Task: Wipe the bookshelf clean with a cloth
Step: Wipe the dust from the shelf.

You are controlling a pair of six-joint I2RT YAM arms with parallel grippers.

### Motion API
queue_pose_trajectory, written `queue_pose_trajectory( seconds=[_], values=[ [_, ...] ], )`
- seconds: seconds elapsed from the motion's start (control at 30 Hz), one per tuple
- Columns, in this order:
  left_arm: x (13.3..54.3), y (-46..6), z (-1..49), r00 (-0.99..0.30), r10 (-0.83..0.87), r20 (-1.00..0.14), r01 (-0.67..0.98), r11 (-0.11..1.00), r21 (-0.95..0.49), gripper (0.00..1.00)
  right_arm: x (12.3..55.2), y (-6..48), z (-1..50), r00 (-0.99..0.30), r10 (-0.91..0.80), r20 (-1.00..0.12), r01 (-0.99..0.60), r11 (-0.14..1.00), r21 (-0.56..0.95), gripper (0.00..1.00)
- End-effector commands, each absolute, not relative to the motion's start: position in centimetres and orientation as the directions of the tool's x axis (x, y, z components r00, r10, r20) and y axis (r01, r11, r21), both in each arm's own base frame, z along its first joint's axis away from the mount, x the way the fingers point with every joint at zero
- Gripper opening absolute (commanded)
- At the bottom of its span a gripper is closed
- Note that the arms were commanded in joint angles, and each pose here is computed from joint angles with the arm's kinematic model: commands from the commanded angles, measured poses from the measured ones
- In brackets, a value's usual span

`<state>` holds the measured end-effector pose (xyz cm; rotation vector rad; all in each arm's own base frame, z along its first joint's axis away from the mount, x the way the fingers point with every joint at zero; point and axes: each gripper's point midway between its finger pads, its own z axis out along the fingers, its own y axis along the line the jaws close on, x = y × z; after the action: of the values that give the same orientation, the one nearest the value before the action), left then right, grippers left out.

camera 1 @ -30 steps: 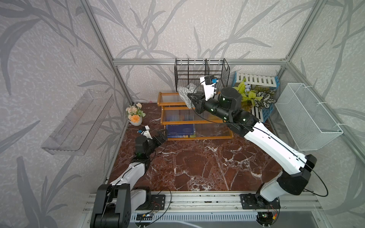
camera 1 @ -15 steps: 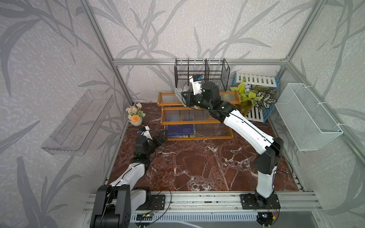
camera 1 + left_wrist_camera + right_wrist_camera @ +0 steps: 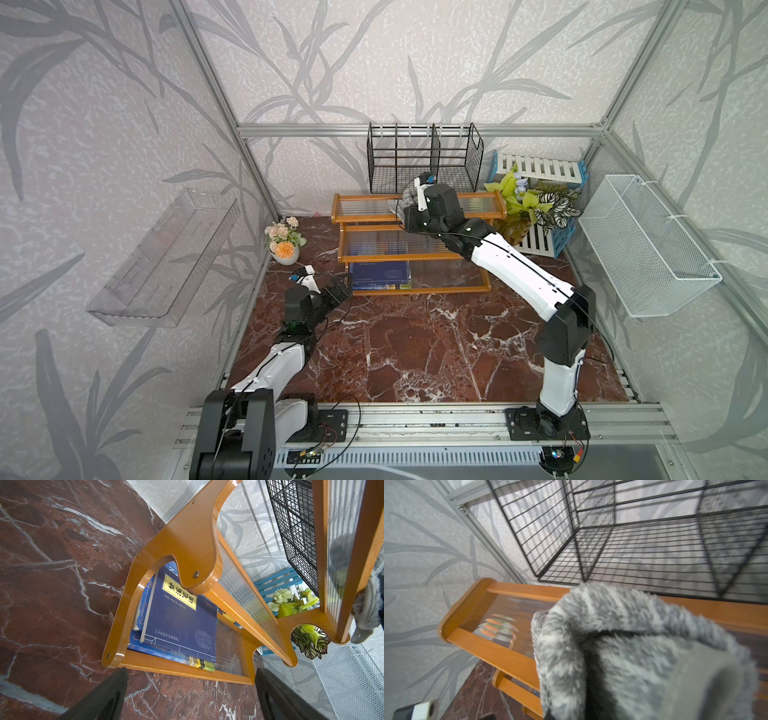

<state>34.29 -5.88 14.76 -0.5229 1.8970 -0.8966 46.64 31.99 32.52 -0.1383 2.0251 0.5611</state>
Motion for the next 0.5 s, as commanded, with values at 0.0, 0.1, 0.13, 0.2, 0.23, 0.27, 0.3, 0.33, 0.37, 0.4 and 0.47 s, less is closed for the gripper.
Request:
queue_pose_trajectory(
  seconds=[0.0, 0.1, 0.13, 0.2, 0.23, 0.27, 0.3, 0.33, 0.37, 0.4, 0.47],
  values=[
    [34.3, -5.8, 15.1, -0.454, -0.666, -0.592, 0.027, 0.654, -0.756, 1.00, 47.4, 24.2, 32.8, -0.475, 0.213, -0.854, -0.134, 0.942, 0.309, 0.00],
    [34.3, -5.7, 15.0, -0.451, -0.666, -0.594, 0.024, 0.656, -0.754, 1.00, 46.9, 19.7, 32.7, -0.459, 0.237, -0.856, -0.039, 0.958, 0.286, 0.00],
    [34.3, -5.7, 15.1, -0.450, -0.666, -0.596, 0.025, 0.657, -0.753, 1.00, 46.8, 18.3, 32.7, -0.457, 0.244, -0.855, -0.009, 0.960, 0.279, 0.00],
    [34.2, -5.7, 15.1, -0.450, -0.666, -0.595, 0.024, 0.657, -0.754, 1.00, 46.7, 15.8, 32.4, -0.454, 0.264, -0.851, 0.044, 0.961, 0.274, 0.00],
    [34.2, -5.7, 15.1, -0.450, -0.666, -0.595, 0.024, 0.657, -0.753, 1.00, 46.6, 14.6, 32.3, -0.454, 0.271, -0.849, 0.071, 0.961, 0.269, 0.00],
    [34.2, -5.7, 15.2, -0.449, -0.667, -0.595, 0.025, 0.656, -0.754, 1.00, 46.5, 13.6, 32.2, -0.453, 0.276, -0.847, 0.092, 0.960, 0.264, 0.00],
    [34.2, -5.7, 15.1, -0.449, -0.667, -0.594, 0.023, 0.657, -0.754, 1.00, 46.4, 12.9, 32.3, -0.450, 0.282, -0.847, 0.106, 0.959, 0.263, 0.00],
    [34.2, -5.7, 15.2, -0.448, -0.667, -0.595, 0.024, 0.656, -0.754, 1.00, 46.3, 12.5, 32.2, -0.450, 0.284, -0.847, 0.115, 0.959, 0.261, 0.00],
    [34.2, -5.7, 15.1, -0.450, -0.667, -0.594, 0.024, 0.656, -0.754, 1.00, 46.2, 12.5, 32.3, -0.450, 0.279, -0.848, 0.109, 0.960, 0.258, 0.00],
    [34.2, -5.7, 15.1, -0.450, -0.667, -0.594, 0.023, 0.657, -0.754, 1.00, 46.2, 13.0, 32.3, -0.455, 0.272, -0.848, 0.080, 0.961, 0.266, 0.00],
    [34.3, -5.7, 15.0, -0.451, -0.666, -0.594, 0.022, 0.657, -0.754, 1.00, 46.3, 14.6, 32.5, -0.462, 0.271, -0.845, 0.019, 0.955, 0.295, 0.00]
  ],
)
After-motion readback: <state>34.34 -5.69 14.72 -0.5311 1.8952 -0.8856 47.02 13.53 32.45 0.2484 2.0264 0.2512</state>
